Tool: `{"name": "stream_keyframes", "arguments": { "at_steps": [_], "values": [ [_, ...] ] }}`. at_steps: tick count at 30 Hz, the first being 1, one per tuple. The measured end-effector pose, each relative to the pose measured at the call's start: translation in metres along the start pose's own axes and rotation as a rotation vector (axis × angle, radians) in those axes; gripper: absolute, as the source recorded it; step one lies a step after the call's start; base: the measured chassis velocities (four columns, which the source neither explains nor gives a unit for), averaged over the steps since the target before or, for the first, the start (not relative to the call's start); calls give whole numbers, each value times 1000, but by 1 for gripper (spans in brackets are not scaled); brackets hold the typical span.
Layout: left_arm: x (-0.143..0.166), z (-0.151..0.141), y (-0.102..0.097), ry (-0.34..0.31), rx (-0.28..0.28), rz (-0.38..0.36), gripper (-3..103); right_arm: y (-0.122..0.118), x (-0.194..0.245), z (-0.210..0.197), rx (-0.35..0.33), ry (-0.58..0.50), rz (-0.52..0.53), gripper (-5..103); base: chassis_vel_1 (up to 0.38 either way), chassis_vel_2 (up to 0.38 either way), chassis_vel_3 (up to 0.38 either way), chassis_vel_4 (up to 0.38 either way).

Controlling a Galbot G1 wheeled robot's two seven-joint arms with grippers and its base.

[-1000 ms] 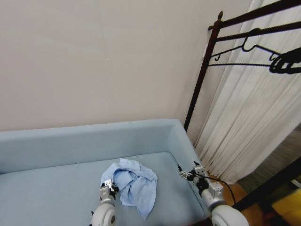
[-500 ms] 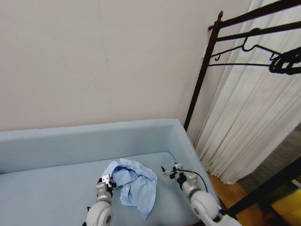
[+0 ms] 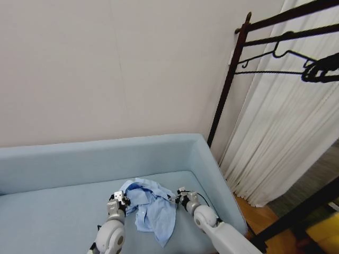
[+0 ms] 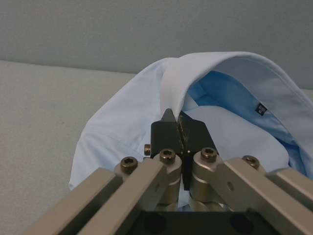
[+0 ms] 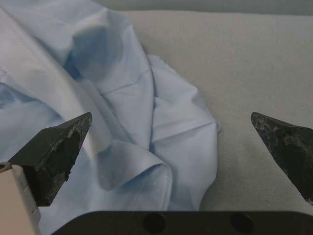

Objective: Pick up the clothes from the sofa and hang them on the clothes hanger.

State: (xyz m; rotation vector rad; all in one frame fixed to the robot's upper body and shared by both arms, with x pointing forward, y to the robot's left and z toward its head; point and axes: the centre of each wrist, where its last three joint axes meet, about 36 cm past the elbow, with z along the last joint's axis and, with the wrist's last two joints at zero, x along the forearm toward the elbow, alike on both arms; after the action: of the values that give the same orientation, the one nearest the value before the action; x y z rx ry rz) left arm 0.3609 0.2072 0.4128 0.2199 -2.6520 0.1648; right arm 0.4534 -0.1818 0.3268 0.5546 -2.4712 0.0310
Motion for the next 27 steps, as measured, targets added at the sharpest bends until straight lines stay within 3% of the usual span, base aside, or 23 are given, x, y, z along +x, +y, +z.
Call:
{"name": "stream_keyframes", "arguments": {
  "at_steps": [5, 15, 21, 27],
  "values": [
    [1, -4, 0, -6, 4, 4, 0, -6, -13, 6, 11, 9, 33, 100, 0, 0, 0, 0],
    [-2, -2, 1, 2, 4, -1, 0, -2, 17, -22, 23, -80, 33, 100, 0, 0, 0, 0],
    [-2, -1, 1, 1, 4, -2, 0, 9, 38, -35, -5, -92, -46, 100, 0, 0, 0, 0],
    [-2, -2, 2, -2, 4, -1, 0, 20, 35, -27, 18, -52, -126, 100, 0, 0, 0, 0]
  ]
}}
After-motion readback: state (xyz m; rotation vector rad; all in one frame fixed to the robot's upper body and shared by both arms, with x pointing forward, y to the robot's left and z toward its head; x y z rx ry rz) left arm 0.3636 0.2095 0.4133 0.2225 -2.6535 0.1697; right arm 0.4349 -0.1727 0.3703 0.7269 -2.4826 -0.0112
